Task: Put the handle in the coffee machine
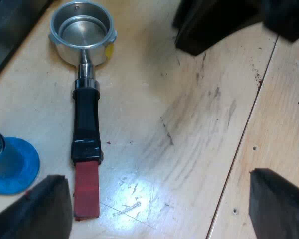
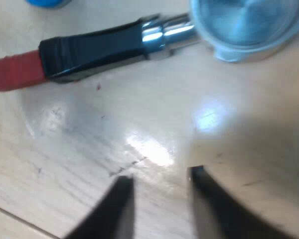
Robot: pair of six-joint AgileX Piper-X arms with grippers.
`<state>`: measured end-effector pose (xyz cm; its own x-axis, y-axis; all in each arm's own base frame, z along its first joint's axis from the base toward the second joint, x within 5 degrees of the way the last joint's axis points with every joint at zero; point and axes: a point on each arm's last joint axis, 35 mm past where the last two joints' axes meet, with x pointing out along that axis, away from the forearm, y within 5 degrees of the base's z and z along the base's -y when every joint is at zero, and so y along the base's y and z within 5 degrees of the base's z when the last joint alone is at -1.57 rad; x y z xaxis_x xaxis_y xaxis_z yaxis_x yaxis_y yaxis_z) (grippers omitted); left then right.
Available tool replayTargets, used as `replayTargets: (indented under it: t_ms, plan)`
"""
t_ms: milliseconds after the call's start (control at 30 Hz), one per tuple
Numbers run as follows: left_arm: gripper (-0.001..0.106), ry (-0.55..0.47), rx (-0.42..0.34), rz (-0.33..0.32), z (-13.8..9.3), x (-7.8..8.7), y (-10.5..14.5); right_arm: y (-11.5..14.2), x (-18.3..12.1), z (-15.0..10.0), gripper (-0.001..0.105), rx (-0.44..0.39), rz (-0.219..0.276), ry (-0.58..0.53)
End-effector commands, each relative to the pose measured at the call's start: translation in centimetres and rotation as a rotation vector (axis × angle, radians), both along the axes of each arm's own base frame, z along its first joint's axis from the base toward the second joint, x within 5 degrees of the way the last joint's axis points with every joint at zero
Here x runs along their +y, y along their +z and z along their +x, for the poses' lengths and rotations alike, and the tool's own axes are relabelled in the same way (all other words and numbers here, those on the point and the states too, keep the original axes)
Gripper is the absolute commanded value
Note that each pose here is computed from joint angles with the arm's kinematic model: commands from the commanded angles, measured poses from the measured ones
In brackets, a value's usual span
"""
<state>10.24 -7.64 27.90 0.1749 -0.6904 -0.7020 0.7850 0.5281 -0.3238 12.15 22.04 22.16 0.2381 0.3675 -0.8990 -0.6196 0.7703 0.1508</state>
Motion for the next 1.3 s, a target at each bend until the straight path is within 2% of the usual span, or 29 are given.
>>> replayTargets:
  t_ms: [33,133,233,367,500,733,967,1100,1300]
  plan:
    - [0.074,0.002,-0.013,0.005,0.0,0.0,0.1,2.2,-0.4,-0.1,0.071,-0.064,-0.015,0.037]
    - [0.074,0.002,-0.013,0.005,0.0,0.0,0.1,3.5,-0.5,-0.1,0.073,-0.102,-0.007,0.049]
    - [0.074,0.002,-0.013,0.005,0.0,0.0,0.1,5.9,-0.4,0.2,0.076,-0.171,-0.009,0.063]
    - [0.074,0.002,-0.013,0.005,0.0,0.0,0.1,8.1,-0.4,0.6,0.082,-0.276,-0.069,0.052]
    - [0.074,0.002,-0.013,0.005,0.0,0.0,0.1,9.0,-0.3,0.8,0.084,-0.327,-0.077,0.038]
    - [0.074,0.002,-0.017,0.003,0.1,0.0,0.1,8.7,-0.2,0.9,0.084,-0.320,-0.090,0.049]
    - [0.074,0.005,-0.062,-0.024,0.5,-0.2,0.5,7.9,0.3,1.1,0.084,-0.289,-0.108,0.045]
    - [0.074,0.025,-0.069,-0.045,0.7,-0.3,0.7,7.3,0.4,1.7,0.084,-0.241,-0.099,0.031]
    - [0.074,0.028,-0.097,-0.064,0.9,-0.5,0.9,6.5,-0.4,3.9,0.084,-0.158,-0.079,-0.008]
